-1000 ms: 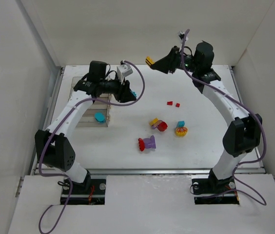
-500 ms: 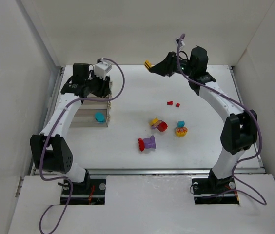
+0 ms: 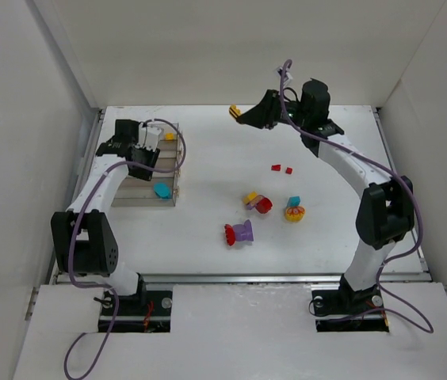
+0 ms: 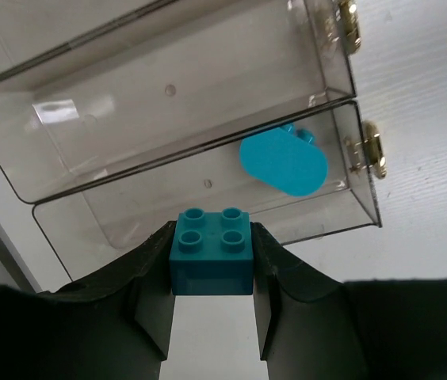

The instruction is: Sort the legos into containers by color

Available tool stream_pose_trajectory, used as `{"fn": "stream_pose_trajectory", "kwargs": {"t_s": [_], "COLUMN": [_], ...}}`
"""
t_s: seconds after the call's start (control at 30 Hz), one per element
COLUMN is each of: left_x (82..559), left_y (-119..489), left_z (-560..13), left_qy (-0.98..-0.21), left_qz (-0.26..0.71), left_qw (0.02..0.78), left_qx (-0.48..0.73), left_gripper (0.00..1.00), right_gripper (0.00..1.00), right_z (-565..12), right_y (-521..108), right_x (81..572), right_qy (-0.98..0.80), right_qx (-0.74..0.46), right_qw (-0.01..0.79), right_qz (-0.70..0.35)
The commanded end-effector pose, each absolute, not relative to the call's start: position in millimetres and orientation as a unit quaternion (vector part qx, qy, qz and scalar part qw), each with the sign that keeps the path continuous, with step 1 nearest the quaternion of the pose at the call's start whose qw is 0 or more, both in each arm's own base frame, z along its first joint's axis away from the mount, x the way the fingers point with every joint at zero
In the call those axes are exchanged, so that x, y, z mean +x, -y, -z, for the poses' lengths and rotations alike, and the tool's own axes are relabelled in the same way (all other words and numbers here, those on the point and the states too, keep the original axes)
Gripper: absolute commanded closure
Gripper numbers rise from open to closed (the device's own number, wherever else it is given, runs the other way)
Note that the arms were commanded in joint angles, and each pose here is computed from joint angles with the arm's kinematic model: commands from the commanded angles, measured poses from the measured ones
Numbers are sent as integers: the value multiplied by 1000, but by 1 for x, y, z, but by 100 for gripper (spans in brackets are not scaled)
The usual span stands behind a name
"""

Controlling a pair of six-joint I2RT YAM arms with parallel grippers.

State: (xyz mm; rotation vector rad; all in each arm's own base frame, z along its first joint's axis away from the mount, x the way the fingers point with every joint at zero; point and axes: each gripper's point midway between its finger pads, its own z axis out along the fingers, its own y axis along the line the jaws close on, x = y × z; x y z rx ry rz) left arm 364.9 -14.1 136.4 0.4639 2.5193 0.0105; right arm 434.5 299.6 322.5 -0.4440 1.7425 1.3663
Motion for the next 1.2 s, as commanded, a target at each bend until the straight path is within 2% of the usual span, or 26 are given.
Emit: {"fn": "stream_pose_trajectory", "kwargs": {"t_s": [0.0,0.17,0.2,0.4,0.47,0.5,0.53,0.57,0.6,0.63,0.67,0.9,0.97,1.07,1.13,1.17], "left_x": [346,341,338,334,329,329,329,333,335,339,343,349,350,361,368,364], "left_y": [-1,-5,-6,-8,-6,-6,-6,-5,-4,-4,-4,-2,3,26,43,67], "left_z": [-114,-96,-93,-82,-78,-78,-78,-82,-82,-86,-91,-106,-117,-156,-187,-204], "left_qy": [-958,-964,-965,-965,-967,-967,-967,-965,-965,-964,-963,-959,-955,-928,-890,-859], "left_qz": [-28,-27,-26,-31,-25,-25,-25,-21,-21,-22,-23,-21,-9,41,70,128], "left_qw": [231,201,196,187,178,178,178,184,189,196,202,223,238,301,349,373], "left_qx": [166,173,173,181,182,182,182,183,178,178,178,174,177,217,284,327], "left_gripper": [100,100,97,70,66,62,50,44,39,39,35,35,39,41,41,41], "right_gripper": [100,100,100,100,100,100,100,100,100,100,100,100,100,100,100,100], "right_z": [-321,-323,-321,-331,-332,-330,-330,-327,-327,-323,-327,-327,-325,-317,-310,-306], "right_y": [-303,-301,-301,-298,-297,-297,-297,-297,-297,-296,-296,-296,-297,-300,-298,-301], "right_x": [434,430,430,429,426,426,426,426,426,426,424,417,410,405,406,400], "right_qy": [-695,-694,-697,-693,-692,-694,-694,-697,-697,-700,-696,-691,-687,-682,-678,-678], "right_qx": [-180,-181,-179,-180,-180,-181,-181,-183,-183,-181,-185,-211,-231,-268,-301,-318], "right_qw": [432,438,434,448,449,448,448,446,446,442,448,448,440,442,456,448], "right_qz": [-546,-542,-542,-536,-536,-533,-533,-531,-531,-531,-529,-526,-531,-518,-492,-488]}}
